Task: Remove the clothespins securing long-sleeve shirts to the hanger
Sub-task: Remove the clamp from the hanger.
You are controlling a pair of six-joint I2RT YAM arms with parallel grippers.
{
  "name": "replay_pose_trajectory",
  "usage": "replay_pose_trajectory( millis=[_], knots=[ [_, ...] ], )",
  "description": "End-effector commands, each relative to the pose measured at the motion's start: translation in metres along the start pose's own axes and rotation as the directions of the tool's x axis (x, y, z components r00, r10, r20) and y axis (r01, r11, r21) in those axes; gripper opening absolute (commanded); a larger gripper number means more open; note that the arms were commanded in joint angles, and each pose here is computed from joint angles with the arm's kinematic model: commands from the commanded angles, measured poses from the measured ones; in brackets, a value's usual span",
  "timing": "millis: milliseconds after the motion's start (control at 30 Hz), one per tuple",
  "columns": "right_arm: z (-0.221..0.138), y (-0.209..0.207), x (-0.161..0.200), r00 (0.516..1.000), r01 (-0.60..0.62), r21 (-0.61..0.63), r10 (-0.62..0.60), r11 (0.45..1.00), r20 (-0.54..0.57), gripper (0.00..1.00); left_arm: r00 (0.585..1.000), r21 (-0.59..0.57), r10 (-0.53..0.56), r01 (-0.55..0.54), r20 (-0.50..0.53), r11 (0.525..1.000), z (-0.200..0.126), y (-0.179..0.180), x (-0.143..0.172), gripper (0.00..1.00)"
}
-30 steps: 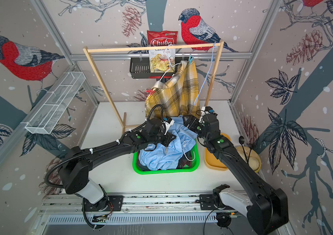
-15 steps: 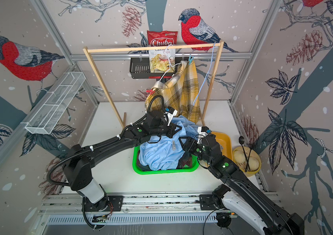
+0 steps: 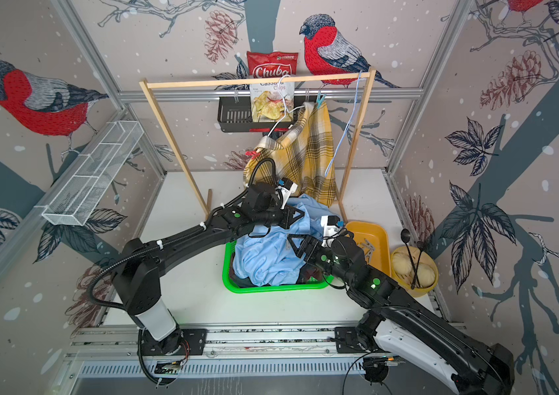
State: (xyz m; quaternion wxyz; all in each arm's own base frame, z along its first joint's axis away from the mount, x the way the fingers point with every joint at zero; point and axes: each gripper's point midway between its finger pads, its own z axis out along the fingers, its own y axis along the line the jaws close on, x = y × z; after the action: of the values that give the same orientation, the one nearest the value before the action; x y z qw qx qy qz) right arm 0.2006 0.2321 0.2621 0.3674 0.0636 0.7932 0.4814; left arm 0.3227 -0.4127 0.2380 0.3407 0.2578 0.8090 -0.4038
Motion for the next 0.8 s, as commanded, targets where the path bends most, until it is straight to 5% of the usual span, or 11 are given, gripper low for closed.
replay_pose_trajectory(
  millis=[0, 400, 767],
  knots=[
    [-0.016, -0.025, -0.016, 0.992, 0.051, 0.193, -0.073, 0.98, 0.105, 0.77, 0.999, 0.032, 0.007, -0.009, 0.041, 0.999, -0.002, -0.005, -0.01, 0.0],
    [0.031, -0.016, 0.025, 0.999, 0.051, 0.017, -0.05, 0.999, -0.01, 0.76, 0.999, 0.048, 0.002, -0.004, 0.046, 0.999, -0.006, -0.003, -0.013, 0.0],
    [0.038, -0.048, 0.015, 0.999, -0.045, -0.053, 0.046, 0.998, 0.023, 0.69, 0.998, 0.062, 0.001, -0.005, 0.056, 0.998, -0.011, -0.004, -0.016, 0.0]
  ],
)
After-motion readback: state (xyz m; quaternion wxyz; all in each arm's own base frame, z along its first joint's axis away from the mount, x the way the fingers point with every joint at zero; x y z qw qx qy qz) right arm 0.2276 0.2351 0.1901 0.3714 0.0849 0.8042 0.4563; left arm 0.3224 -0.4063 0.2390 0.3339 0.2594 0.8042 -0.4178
